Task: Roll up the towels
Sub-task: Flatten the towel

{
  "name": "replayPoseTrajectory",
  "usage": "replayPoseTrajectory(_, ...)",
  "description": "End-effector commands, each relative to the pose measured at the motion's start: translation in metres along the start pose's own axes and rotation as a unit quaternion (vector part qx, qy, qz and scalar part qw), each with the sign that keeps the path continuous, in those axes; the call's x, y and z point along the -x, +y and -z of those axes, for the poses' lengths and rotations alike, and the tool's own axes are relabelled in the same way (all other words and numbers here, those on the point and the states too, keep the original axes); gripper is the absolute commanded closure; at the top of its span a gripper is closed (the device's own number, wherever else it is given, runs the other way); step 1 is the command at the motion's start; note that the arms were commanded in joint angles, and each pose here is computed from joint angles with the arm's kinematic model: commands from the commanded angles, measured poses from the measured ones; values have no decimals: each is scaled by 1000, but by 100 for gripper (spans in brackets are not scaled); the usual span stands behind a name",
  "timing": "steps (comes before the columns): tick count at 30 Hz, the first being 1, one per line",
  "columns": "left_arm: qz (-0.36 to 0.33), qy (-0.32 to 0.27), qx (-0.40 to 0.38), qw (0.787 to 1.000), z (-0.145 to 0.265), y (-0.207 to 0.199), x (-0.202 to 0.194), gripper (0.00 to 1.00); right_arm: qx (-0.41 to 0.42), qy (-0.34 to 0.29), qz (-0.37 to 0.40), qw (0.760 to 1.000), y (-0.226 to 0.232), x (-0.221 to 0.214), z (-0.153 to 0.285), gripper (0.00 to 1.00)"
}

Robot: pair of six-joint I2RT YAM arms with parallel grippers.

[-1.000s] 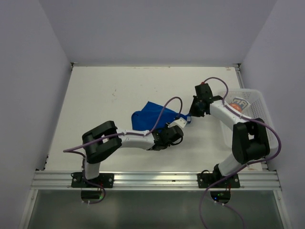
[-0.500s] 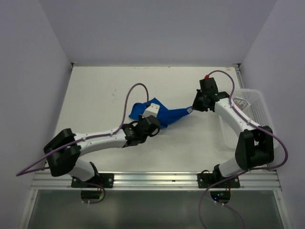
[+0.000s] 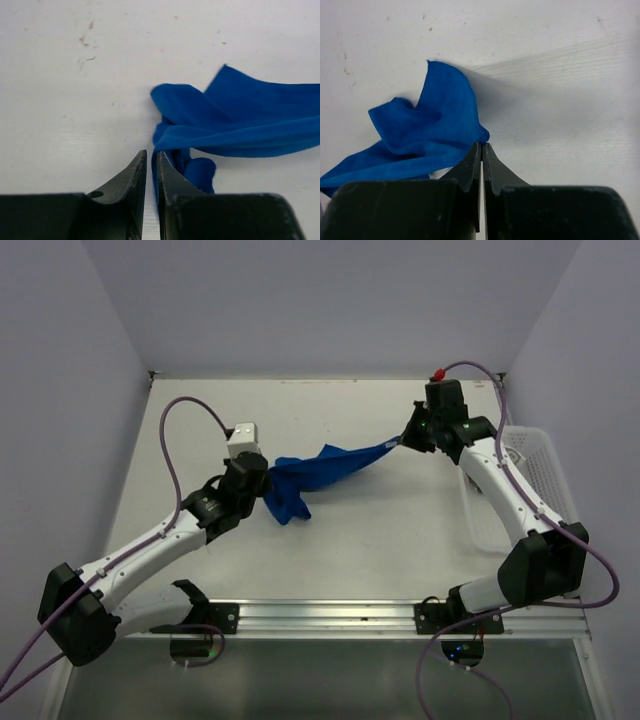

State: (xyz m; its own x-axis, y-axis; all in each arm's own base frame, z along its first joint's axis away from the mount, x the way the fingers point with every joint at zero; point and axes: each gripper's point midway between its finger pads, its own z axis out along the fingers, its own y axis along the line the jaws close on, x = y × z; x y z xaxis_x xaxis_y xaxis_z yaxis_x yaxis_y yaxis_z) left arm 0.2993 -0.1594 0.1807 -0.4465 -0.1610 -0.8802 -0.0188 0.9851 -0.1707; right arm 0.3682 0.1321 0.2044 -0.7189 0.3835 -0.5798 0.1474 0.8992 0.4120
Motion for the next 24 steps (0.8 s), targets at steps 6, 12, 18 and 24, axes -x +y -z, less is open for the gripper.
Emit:
replayPoseTrajectory(6,-1,20,56,998,-6,43,-3,78,-52,-82,-11,995,-21,47,37,100)
replayPoseTrajectory(12,-1,54,-6,999,-10,22,-25,58,-47,-74,-13,996,-22,39,33,100)
replayPoseTrajectory(18,35,91,-108,989,-3,-9,-56,54,-59,-56,-9,997,-32,26,21,100)
replayPoseTrajectory(24,75,120,-152,978,-5,-32,-66,52,-56,-44,-9,997,-36,14,12,100)
